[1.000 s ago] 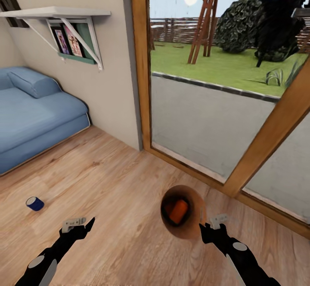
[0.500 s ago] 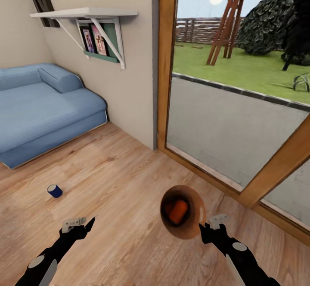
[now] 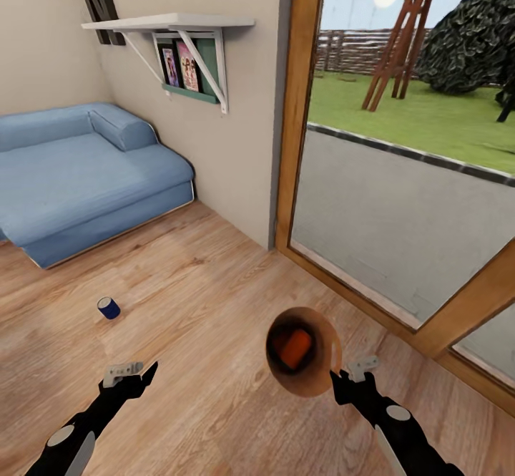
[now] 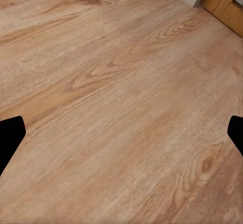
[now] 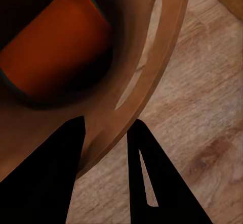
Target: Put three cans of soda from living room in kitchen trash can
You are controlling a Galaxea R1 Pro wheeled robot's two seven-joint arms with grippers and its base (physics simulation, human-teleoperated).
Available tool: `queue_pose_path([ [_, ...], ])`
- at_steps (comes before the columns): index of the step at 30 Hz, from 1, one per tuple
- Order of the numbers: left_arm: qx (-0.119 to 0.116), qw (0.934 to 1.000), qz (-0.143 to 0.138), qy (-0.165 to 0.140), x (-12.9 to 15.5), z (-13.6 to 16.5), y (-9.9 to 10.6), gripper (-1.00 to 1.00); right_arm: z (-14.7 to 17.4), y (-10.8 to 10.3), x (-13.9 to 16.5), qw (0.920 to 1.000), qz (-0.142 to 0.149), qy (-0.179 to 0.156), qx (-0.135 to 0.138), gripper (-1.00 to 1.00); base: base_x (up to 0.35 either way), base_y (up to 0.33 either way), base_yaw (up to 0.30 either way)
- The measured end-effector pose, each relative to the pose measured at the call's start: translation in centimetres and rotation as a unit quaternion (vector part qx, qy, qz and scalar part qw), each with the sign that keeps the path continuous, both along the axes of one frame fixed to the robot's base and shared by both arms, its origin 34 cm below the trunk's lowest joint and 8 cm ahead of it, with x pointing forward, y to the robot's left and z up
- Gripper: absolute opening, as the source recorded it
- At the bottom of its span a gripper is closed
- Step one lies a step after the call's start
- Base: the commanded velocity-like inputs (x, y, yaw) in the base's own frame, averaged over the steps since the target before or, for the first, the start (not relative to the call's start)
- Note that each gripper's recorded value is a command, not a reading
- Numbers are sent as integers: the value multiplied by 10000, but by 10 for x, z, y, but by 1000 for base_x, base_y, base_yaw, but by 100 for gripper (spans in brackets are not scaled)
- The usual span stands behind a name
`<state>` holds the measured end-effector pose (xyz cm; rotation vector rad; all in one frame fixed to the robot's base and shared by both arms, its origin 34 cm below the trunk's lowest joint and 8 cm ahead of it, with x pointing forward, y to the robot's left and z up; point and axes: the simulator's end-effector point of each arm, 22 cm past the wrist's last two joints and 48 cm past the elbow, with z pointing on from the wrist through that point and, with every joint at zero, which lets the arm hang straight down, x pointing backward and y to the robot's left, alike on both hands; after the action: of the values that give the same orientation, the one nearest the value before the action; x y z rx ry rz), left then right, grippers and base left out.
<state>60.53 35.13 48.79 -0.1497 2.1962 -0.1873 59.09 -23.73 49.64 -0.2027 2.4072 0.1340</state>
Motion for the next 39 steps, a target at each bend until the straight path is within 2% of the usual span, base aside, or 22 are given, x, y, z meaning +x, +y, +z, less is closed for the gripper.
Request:
queue_pose_path([
  [11,7,10000,1,6,0,-1,0,100,-2,1,0,10000,7,-49,4,-100,0,0,64],
  [32,25,10000,-3,-50,1,1,0,100,-2,7,0,10000,3,-49,48,-100,2,0,253],
  [39,20,10000,-6,-49,1,1,0,100,-2,7,-1,10000,6,-44,54,-100,156,-20,259],
])
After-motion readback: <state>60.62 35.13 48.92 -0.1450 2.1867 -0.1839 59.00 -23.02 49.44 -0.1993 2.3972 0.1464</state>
